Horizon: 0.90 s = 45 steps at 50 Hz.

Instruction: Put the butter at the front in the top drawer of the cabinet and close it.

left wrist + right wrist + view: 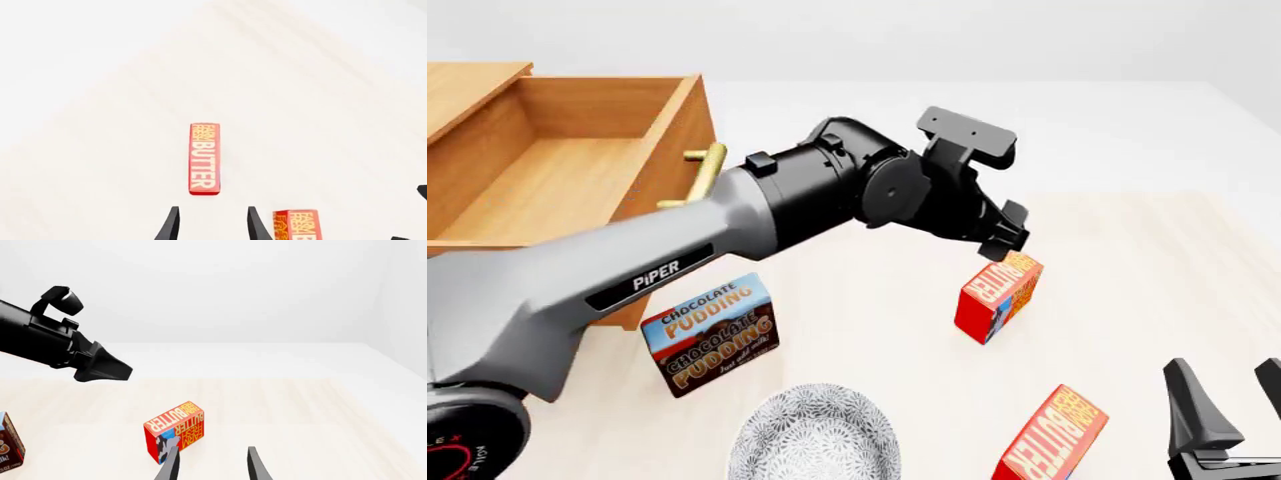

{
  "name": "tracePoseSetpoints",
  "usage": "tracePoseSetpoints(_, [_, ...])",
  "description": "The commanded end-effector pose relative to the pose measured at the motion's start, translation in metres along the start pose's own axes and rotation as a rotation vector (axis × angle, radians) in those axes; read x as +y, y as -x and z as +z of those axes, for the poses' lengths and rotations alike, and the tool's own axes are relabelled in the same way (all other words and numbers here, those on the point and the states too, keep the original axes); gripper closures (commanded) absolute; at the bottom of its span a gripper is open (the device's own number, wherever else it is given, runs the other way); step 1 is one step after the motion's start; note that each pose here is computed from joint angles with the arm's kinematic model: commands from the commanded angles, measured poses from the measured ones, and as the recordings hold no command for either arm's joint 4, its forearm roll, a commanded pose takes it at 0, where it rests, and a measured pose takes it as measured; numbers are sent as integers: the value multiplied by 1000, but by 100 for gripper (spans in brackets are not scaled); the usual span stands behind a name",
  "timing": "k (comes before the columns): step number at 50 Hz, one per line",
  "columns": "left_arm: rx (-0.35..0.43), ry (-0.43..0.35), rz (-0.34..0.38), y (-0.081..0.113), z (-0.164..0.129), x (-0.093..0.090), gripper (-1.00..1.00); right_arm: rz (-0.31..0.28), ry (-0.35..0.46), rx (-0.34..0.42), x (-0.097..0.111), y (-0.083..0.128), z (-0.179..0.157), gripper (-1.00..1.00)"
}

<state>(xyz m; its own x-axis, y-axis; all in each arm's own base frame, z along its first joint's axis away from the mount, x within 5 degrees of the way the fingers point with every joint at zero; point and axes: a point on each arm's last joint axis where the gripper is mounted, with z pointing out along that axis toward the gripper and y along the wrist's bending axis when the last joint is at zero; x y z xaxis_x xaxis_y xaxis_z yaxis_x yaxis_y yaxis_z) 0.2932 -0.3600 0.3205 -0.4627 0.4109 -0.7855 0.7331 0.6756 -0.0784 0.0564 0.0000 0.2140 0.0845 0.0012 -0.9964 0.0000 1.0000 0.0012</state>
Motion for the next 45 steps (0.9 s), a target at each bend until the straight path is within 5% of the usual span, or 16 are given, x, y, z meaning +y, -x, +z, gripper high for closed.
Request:
tracePoseSetpoints(1, [17, 2, -20, -5, 17, 1, -100, 0, 0, 0, 0, 0, 0, -100])
tracePoseSetpoints(28, [54, 22, -59, -19, 57, 12, -100, 0, 0, 0, 0, 0, 0, -100])
tracePoseSetpoints(30, [66, 61, -51, -18, 61, 37, -100, 0, 0, 0, 0, 0, 0, -100])
tracePoseSetpoints(32, [60, 37, -75, -22, 61, 21, -100, 0, 0, 0, 0, 0, 0, -100])
tracePoseSetpoints(45, [78, 44, -73, -29, 75, 25, -100, 0, 0, 0, 0, 0, 0, -100])
